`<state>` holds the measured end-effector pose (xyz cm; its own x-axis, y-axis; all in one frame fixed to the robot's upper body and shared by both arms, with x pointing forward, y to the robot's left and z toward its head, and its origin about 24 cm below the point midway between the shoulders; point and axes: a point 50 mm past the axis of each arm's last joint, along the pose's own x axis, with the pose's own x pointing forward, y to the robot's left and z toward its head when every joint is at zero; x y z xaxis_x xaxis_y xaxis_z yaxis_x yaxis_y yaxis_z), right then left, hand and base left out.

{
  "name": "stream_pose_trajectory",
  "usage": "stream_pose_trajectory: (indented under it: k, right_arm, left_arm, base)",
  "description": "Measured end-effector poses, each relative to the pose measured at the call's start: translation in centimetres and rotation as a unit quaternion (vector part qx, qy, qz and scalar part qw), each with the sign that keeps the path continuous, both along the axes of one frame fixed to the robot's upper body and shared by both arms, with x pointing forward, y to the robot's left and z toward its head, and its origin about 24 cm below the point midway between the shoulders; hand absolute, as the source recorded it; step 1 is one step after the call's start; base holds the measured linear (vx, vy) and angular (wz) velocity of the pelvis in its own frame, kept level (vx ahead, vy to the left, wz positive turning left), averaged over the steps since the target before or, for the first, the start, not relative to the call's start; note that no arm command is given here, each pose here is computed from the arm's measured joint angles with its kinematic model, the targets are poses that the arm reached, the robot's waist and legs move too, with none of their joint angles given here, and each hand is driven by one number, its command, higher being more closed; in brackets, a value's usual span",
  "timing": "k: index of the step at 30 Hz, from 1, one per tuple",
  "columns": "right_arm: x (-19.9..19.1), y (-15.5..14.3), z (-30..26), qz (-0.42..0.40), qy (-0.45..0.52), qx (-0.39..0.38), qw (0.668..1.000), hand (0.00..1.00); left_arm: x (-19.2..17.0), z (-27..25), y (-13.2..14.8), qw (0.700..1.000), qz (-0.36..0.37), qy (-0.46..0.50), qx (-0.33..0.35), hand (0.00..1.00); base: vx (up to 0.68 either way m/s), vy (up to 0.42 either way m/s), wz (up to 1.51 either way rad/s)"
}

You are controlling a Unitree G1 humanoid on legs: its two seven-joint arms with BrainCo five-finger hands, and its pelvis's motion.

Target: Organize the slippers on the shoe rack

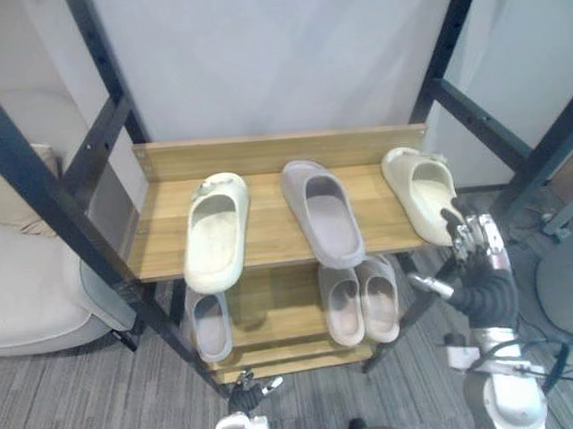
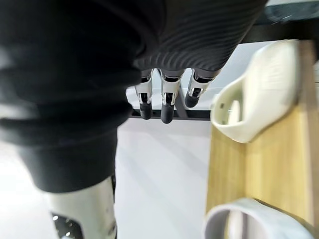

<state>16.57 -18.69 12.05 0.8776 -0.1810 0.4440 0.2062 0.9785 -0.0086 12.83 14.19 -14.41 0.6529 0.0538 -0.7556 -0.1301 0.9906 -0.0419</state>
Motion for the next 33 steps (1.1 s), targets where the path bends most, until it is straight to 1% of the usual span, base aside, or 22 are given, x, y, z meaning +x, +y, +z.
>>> stream_pose_trajectory:
  k: [6,9,10,17,26,33]
  right_arm:
    - [1.9,-1.1,-0.5,-0.022,0.002,0.002,1.0,0.0]
    - [3.1,-1.2,-0.8,-0.018,0.008,0.001,1.0,0.0]
    - [4.5,-1.2,-0.6,-0.008,0.005,-0.008,1.0,0.0]
    - [7.3,-1.3,-0.7,0.004,0.018,-0.02,1.0,0.0]
    - [9.4,-1.4,-0.9,0.012,0.04,-0.032,0.999,0.0]
    - [11.1,-1.2,-0.9,0.024,0.055,-0.045,0.997,0.0]
  left_arm:
    - [0.0,0.0,0.3,1.0,-0.007,0.001,0.007,0.0]
    - [-0.1,0.0,0.6,1.0,-0.011,0.001,0.011,0.0]
    - [-0.1,0.0,0.6,1.0,-0.021,0.0,0.01,0.0]
    - [-0.2,-0.1,1.2,0.999,-0.04,0.003,0.022,0.0]
    - [0.1,-0.1,2.0,0.998,-0.055,0.005,0.036,0.0]
    - [1.0,0.2,2.2,0.998,-0.05,-0.002,0.037,0.0]
  base:
    - [0.02,-0.01,0.1]
    - [0.04,-0.026,0.11]
    - [0.06,-0.037,0.13]
    - [0.01,-0.01,0.02]
    - [-0.01,-0.016,0.05]
    - [0.0,-0.01,0.03]
